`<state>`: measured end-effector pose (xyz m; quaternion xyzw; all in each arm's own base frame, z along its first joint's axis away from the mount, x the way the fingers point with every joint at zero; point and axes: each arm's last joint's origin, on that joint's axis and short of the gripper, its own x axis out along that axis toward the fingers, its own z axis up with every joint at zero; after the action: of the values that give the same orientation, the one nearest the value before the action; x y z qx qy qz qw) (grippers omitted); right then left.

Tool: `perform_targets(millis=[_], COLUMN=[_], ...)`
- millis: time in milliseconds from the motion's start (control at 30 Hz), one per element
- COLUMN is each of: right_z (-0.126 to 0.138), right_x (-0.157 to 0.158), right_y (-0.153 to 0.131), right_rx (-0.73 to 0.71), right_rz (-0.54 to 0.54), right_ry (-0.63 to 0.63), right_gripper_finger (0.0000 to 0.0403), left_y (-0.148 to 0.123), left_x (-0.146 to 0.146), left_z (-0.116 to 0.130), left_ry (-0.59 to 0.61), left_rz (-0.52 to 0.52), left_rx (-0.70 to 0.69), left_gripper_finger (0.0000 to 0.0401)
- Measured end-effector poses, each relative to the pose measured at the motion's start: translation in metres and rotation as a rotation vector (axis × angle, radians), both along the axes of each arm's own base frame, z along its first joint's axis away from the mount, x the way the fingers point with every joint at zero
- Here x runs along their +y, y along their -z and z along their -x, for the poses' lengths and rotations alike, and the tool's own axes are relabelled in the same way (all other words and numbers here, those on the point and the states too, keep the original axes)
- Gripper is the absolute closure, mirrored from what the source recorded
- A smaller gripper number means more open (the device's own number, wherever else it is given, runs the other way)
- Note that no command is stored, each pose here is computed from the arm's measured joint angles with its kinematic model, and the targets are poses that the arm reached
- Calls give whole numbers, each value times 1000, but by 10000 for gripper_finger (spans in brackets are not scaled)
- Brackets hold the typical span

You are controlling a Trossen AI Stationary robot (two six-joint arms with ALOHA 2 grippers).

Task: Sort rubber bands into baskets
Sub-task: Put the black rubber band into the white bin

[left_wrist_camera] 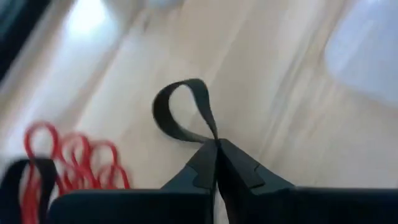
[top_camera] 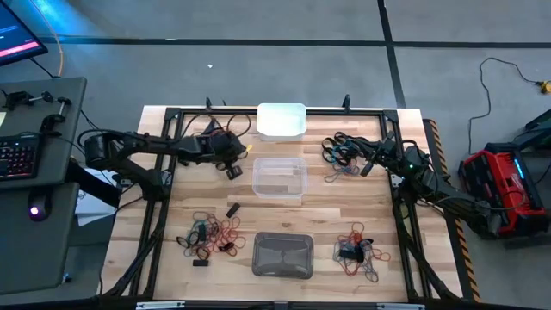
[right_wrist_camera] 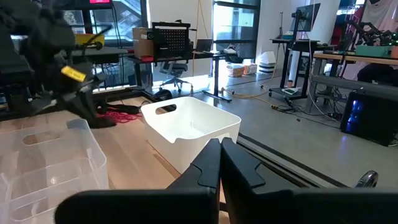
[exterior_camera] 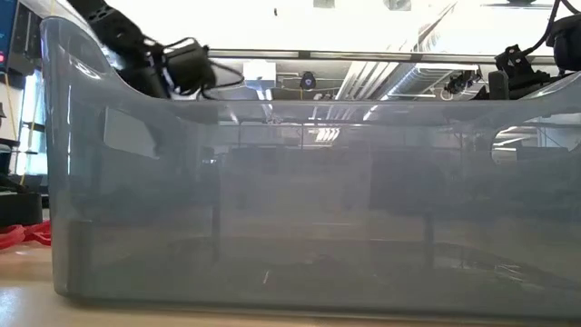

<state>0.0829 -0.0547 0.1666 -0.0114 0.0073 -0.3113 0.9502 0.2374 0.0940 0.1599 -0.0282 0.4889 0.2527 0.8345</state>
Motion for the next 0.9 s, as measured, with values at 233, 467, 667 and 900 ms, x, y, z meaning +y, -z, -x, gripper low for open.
perform_targets(millis=[233,467,667,900], right_z=[0,0,0,0], right_x=[0,0,0,0], right_y=[0,0,0,0], right_rx=[0,0,0,1], right_rz=[0,0,0,0], right_ry=[0,0,0,0], right_gripper_finger=[402,402,402,402], left_y=[-54,-105,-126,-119], left_x=[14,32,47,71], left_z=[-30,-46,-57,-89], left_ry=[61,82,85,140], left_rz=[-103,-254,-300,-275], left_rx=[-137,-263,-316,-307], left_gripper_finger=[400,400,401,401])
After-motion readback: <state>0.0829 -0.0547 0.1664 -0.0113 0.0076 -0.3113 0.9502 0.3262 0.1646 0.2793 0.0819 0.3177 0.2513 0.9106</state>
